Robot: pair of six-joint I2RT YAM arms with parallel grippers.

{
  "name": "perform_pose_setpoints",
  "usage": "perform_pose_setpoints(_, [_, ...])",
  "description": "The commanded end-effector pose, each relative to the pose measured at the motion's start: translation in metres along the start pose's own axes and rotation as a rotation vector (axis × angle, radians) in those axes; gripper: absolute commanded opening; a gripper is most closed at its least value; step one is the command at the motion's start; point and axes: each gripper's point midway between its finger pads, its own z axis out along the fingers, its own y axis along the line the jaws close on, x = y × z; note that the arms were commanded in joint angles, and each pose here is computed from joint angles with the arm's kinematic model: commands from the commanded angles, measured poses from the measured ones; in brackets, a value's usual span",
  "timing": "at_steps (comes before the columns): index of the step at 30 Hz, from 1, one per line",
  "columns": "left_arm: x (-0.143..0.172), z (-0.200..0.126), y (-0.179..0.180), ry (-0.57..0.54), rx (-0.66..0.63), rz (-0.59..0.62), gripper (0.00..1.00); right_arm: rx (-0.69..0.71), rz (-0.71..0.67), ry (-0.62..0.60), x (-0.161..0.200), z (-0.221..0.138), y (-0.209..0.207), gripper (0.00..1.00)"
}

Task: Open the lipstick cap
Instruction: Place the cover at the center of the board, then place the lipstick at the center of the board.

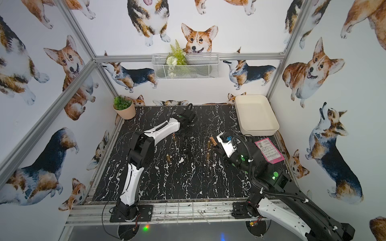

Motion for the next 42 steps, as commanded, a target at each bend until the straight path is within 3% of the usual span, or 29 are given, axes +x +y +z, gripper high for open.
perform_pose_setpoints(1, [-0.012, -0.029, 0.007, -0.033, -0.01, -0.004, 0.53, 0.003, -0.01, -0.021, -0.005, -0.001, 0.0, 0.0])
perform_pose_setpoints(7, [-0.02, -0.091, 0.005, -0.049, 0.1, -0.002, 0.59, 0.007, -0.029, -0.022, -0.006, 0.005, -0.001, 0.0])
perform_pose_setpoints(17, [0.018, -0.213, -0.047, 0.047, 0.636, 0.008, 0.57, -0.003, -0.036, -0.028, -0.006, 0.023, 0.001, 0.0])
perform_pose_setpoints(23, [0.045, -0.268, -0.072, 0.081, 0.874, 0.063, 0.56, -0.028, -0.033, -0.023, -0.007, 0.032, 0.006, 0.0])
perform_pose_setpoints(37, [0.068, -0.303, -0.111, 0.109, 1.019, 0.178, 0.61, -0.048, -0.017, 0.009, -0.001, 0.043, 0.009, 0.0])
perform_pose_setpoints(42, [0.079, -0.304, -0.122, 0.132, 1.036, 0.205, 0.53, -0.049, -0.011, 0.015, 0.002, 0.047, 0.01, 0.0])
